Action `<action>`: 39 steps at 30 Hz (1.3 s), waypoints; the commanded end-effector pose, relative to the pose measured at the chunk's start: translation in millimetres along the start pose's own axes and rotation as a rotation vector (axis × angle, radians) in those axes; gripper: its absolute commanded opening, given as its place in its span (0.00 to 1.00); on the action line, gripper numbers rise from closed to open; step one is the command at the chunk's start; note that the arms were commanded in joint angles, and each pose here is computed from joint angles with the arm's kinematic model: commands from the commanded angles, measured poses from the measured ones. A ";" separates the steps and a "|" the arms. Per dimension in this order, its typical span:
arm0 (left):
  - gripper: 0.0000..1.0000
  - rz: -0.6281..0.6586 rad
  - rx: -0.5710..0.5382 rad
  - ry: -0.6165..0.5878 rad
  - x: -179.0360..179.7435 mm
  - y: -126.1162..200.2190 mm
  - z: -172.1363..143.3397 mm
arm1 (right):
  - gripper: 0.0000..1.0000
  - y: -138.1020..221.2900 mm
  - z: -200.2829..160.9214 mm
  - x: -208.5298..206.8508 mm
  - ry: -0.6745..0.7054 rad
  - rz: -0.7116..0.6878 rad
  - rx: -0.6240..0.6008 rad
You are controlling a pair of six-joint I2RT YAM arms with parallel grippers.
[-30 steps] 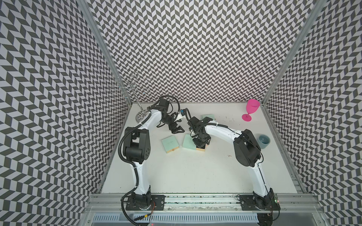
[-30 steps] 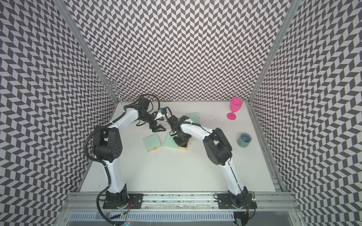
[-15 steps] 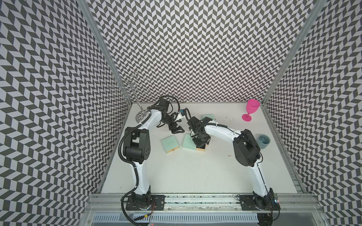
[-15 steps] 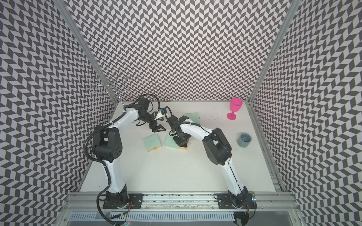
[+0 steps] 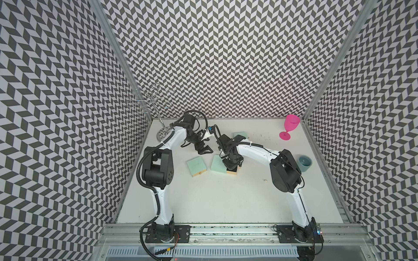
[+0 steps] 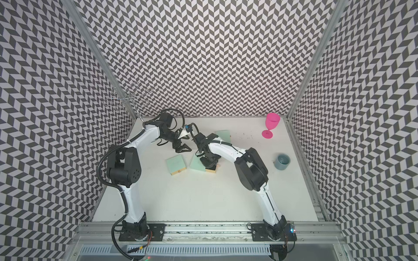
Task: Place the earrings into the drawer-style jewelry box
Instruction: Insert the earring into the inner lining.
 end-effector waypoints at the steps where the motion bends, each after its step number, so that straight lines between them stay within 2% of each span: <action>1: 0.97 -0.008 -0.026 -0.022 2.0 1.5 5.1 | 0.15 16.4 -5.8 -0.3 0.003 -0.007 -0.017; 17: 0.96 -0.012 -0.021 -0.020 0.0 0.1 3.7 | 0.03 9.2 -5.5 4.2 0.014 0.017 -0.004; 30: 0.97 -0.012 -0.014 -0.013 -0.6 0.0 1.2 | 0.02 -1.2 3.9 8.4 0.033 0.032 -0.033; 39: 0.97 -0.011 -0.011 -0.009 -0.5 0.2 -1.0 | 0.00 -16.6 -3.7 8.5 0.040 0.033 0.002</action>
Point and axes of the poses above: each gripper's point midway between its finger pads, its own y axis back along the fingers, its own x axis along the line the jaws close on, z = x × y, the point moved 2 cm from there along y, back along the fingers, and after that the axes turned 11 degrees about -y, right-handed, at the moved point
